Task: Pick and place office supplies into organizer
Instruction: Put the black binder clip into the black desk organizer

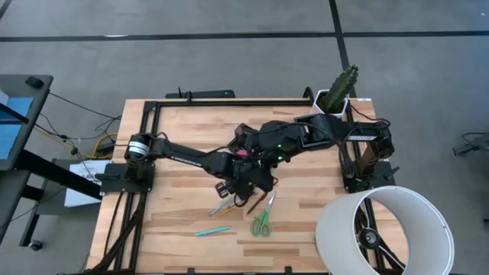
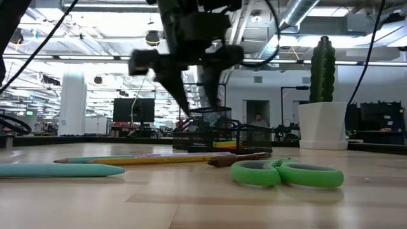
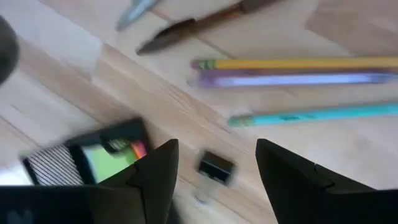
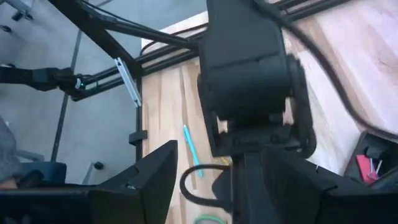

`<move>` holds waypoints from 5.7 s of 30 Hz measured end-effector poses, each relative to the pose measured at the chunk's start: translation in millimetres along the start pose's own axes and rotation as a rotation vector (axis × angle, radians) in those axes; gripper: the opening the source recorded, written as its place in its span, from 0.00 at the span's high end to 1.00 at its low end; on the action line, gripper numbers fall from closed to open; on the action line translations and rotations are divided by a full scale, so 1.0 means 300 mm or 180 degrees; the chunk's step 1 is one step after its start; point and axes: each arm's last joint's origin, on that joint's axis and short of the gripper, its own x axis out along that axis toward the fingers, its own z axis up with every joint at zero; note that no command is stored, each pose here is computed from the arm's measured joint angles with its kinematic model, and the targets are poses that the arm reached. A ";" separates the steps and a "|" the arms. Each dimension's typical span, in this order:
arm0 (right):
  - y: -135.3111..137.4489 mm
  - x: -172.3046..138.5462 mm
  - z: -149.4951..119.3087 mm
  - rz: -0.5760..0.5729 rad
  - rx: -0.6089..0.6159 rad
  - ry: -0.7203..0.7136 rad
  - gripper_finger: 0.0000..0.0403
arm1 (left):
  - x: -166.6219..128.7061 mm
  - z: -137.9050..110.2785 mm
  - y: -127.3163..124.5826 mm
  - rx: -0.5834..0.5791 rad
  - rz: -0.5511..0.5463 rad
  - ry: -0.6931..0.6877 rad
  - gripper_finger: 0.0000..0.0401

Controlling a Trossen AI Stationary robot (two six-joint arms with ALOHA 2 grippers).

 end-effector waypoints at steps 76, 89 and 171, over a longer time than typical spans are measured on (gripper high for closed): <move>0.031 -0.005 -0.010 0.0085 -0.0052 -0.0010 0.46 | 0.216 -0.206 0.130 -0.1150 -0.0094 0.0473 0.48; 0.027 -0.005 -0.010 0.0070 -0.0045 0.0001 0.46 | 0.215 -0.244 0.135 -0.1347 -0.0132 0.0579 0.48; 0.077 -0.039 -0.071 0.0171 -0.0243 0.0357 0.46 | 0.214 -0.295 0.079 -0.5789 0.0374 0.0587 0.38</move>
